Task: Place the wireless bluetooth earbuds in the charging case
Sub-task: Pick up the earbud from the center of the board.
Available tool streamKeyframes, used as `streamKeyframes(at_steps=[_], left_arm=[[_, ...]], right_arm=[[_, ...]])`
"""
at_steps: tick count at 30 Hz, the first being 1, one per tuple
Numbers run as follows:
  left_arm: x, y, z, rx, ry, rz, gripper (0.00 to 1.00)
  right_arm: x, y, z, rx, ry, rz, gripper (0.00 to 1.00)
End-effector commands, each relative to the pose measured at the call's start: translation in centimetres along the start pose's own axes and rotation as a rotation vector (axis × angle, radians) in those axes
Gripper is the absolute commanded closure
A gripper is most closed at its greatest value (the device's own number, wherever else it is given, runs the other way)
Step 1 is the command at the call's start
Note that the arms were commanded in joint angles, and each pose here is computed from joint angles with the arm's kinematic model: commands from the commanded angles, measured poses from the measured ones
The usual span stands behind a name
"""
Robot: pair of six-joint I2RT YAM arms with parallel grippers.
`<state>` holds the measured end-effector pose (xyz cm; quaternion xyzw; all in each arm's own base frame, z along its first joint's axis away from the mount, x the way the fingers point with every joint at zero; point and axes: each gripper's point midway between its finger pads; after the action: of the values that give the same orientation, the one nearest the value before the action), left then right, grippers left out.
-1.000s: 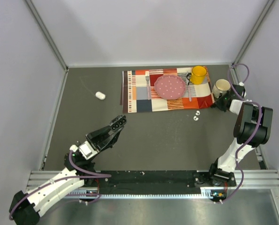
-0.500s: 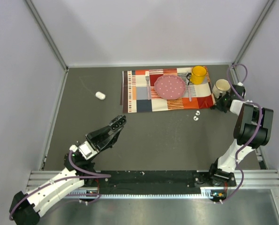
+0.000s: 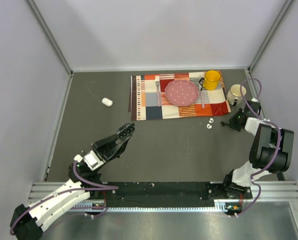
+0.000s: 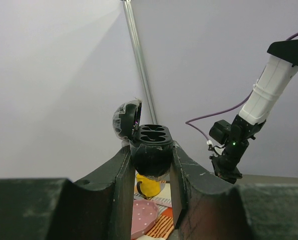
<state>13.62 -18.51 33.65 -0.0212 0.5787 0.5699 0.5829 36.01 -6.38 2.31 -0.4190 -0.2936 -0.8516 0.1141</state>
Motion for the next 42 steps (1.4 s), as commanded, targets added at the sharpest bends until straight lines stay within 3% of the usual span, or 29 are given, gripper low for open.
streamKeyframes(at_steps=[1, 4, 5, 9, 25, 42], left_arm=[[1.8, -1.5, -0.8, 0.015, -0.001, 0.022, 1.0], [1.8, -1.4, -0.7, 0.016, 0.003, 0.017, 1.0], [1.9, -1.4, -0.7, 0.017, 0.002, 0.016, 1.0], [1.9, -1.4, -0.9, 0.024, -0.006, 0.017, 1.0], [2.1, -1.2, -0.6, 0.005, 0.006, 0.019, 1.0], [2.1, -1.4, -0.6, 0.007, 0.008, 0.03, 1.0]], right_arm=[[2.3, -2.3, -0.8, 0.006, 0.022, 0.034, 1.0], [3.1, -2.7, -1.1, 0.014, 0.03, 0.019, 0.94], [3.3, -2.3, -1.3, 0.022, 0.018, 0.0, 0.87], [3.9, -1.6, -0.8, 0.031, 0.023, -0.023, 0.8], [1.8, 2.2, 2.4, 0.006, 0.092, -0.073, 0.77], [0.0, -1.0, 1.6, 0.016, 0.101, 0.075, 0.78]])
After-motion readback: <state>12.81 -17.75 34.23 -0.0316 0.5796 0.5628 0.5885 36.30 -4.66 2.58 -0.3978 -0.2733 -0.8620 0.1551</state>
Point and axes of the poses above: each gripper's point midway between its finger pads, its own x axis back along the fingers, its own z axis along the line the jaws close on, y = z × x, and after that the axes turned 9 degrees about -x, right-handed
